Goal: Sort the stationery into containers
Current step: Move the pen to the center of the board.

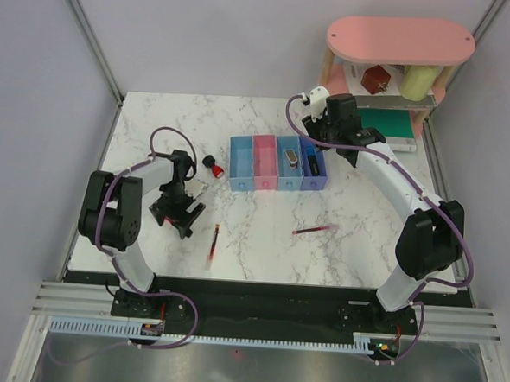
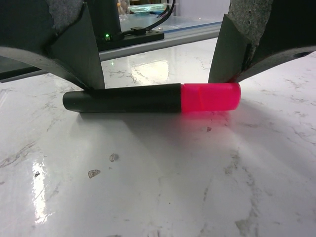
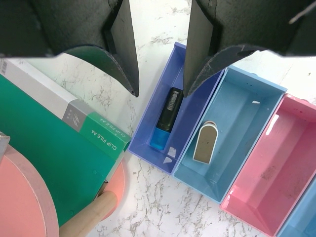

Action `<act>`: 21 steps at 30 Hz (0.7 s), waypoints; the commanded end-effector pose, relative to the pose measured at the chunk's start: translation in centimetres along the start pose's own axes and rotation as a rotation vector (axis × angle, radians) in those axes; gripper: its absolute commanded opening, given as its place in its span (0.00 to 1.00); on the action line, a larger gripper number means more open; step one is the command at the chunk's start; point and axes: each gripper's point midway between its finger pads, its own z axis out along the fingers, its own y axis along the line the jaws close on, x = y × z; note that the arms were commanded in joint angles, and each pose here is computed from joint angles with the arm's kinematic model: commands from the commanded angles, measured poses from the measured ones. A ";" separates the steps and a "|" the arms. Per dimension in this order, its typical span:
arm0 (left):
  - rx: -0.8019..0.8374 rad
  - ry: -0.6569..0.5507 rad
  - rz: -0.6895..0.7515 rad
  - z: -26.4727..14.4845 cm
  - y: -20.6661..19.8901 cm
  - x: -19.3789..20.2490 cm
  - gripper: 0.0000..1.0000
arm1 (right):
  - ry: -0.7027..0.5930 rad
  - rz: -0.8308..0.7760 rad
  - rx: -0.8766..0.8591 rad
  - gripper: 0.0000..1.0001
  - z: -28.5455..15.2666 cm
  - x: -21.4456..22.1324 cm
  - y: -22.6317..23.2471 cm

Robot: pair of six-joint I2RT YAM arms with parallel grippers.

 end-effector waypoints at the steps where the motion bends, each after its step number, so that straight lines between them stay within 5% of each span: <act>1: -0.034 -0.197 0.021 0.7 0.7 -6.2 0.92 | -0.046 0.024 0.001 0.48 -0.8 -1.8 -0.3; 21: -0.208 -0.409 0.028 -1.8 3.1 -10.8 0.92 | -0.035 0.030 -0.013 0.48 -1.0 -1.4 0.1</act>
